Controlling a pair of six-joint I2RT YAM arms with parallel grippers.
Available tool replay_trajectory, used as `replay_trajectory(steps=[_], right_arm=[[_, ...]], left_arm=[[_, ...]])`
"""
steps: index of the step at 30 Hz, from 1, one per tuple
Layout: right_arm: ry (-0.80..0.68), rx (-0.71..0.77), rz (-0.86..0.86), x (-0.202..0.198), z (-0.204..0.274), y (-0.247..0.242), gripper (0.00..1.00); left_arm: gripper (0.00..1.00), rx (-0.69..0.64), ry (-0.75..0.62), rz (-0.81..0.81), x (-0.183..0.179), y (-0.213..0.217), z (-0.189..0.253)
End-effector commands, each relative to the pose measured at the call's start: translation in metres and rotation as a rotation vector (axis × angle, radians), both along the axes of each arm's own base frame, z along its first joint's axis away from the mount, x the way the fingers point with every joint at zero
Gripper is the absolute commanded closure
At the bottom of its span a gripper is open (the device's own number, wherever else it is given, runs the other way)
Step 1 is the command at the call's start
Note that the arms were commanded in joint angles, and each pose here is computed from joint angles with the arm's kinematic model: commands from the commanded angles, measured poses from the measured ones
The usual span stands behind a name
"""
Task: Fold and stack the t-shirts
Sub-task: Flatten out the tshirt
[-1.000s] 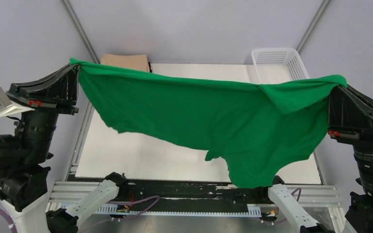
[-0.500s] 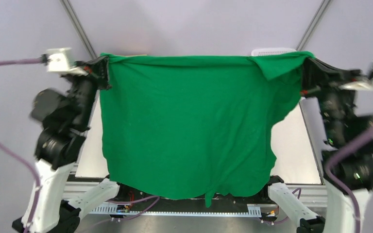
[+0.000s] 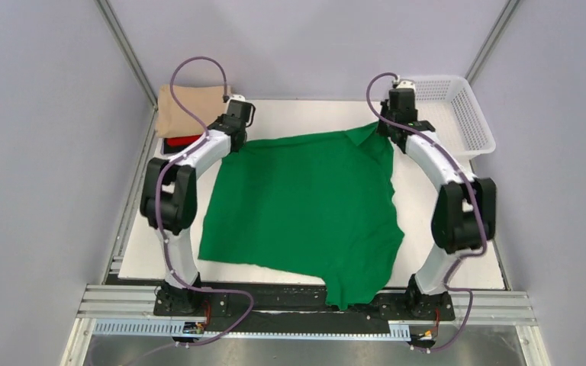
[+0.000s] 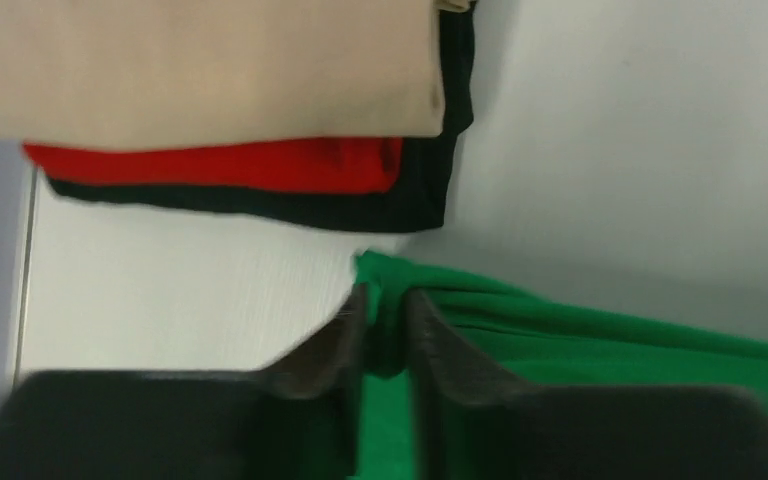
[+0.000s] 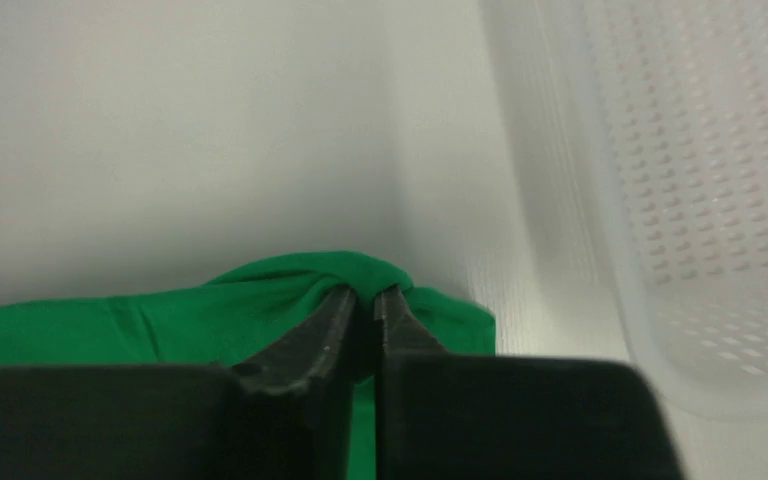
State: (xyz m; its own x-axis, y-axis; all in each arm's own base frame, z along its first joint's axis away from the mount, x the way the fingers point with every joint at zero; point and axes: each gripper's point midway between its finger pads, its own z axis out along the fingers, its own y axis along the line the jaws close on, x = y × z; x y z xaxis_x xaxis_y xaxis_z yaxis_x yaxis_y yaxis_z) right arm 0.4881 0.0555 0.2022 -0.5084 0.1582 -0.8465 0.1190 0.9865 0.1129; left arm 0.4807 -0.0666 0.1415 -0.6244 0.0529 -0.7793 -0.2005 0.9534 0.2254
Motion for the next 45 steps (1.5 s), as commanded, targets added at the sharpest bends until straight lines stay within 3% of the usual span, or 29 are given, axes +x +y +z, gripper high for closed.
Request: replay_trajectory(steps=[1,2,3,5,8,10,19,27,36,45], right_arm=[[-0.094,0.039,-0.074,0.067,0.007,-0.003,0.82],[-0.088,0.047,-0.072,0.08,0.001,0.001,0.68],[-0.075,0.052,-0.056,0.09,-0.005,0.005,0.59],[-0.034,0.073,-0.03,0.103,-0.013,0.014,0.37],[-0.021,0.113,0.002,0.097,-0.008,0.022,0.19],[0.001,0.151,0.034,0.082,-0.009,0.03,0.01],[0.211,0.377,0.175,-0.007,-0.057,0.072,0.0],[0.414,0.396,0.168,-0.103,-0.122,0.099,0.0],[0.603,0.387,-0.002,-0.205,-0.177,0.07,0.0],[0.767,0.431,-0.121,-0.304,-0.179,0.051,0.0]], left_arm=[[0.56,-0.072,-0.102,0.02,0.06,-0.003,0.012],[0.49,-0.088,-0.097,0.01,0.075,-0.007,0.008],[0.25,-0.091,-0.068,0.005,0.077,-0.007,0.003],[0.03,-0.121,-0.093,-0.001,0.096,-0.013,0.022],[0.0,-0.164,-0.094,-0.042,0.098,-0.023,0.035],[0.0,-0.211,-0.099,-0.073,0.091,-0.031,0.045],[0.0,-0.522,0.012,-0.218,0.005,-0.074,0.016],[0.0,-0.714,0.144,-0.27,-0.079,-0.095,-0.039],[0.0,-0.734,0.321,-0.19,-0.184,-0.089,-0.095],[0.0,-0.701,0.476,-0.151,-0.292,-0.078,-0.098]])
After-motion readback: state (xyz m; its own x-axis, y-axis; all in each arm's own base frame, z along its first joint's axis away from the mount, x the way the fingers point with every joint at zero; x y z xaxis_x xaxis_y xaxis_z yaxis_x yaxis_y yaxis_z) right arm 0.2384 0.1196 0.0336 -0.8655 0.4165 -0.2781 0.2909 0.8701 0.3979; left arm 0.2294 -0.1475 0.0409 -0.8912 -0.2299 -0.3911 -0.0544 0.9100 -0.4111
